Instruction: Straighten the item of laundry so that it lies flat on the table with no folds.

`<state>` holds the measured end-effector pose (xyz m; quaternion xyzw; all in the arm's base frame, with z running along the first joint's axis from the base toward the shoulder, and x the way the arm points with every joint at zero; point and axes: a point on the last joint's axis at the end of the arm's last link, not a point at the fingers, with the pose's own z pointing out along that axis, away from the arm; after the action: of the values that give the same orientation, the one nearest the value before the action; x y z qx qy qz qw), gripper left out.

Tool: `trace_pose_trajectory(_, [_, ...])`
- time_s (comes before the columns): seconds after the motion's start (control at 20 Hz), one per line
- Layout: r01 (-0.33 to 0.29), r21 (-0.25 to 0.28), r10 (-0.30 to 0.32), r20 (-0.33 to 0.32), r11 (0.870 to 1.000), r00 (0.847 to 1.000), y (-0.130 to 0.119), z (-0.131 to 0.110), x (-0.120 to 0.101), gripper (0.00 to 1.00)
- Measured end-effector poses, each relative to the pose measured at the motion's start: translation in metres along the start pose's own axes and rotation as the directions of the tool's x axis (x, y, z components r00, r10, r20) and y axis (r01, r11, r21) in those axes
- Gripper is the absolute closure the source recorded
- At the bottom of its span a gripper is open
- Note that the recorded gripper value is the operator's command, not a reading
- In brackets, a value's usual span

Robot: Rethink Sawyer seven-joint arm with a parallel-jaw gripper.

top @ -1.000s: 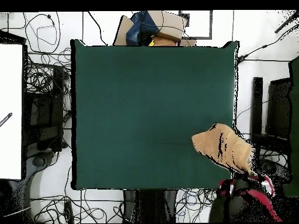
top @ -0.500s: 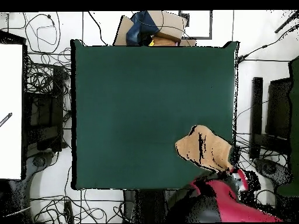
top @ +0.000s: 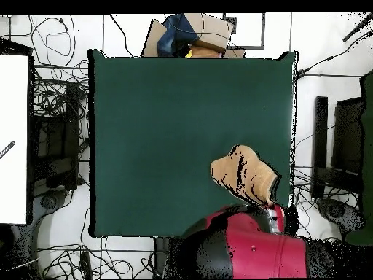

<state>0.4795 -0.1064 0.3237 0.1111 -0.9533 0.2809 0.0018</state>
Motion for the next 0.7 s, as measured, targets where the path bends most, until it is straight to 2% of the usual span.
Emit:
trace_pose_trajectory(0.3, [-0.062,-0.004,0.062,-0.019,0.998,0.998,-0.01,0.009,0.006,1.0])
trace_pose_trajectory(0.5, [-0.115,-0.002,0.115,-0.042,0.993,0.992,-0.034,0.018,0.02,1.0])
trace_pose_trajectory(0.7, [-0.196,-0.009,0.195,-0.074,0.98,0.978,-0.071,0.032,0.044,1.0])
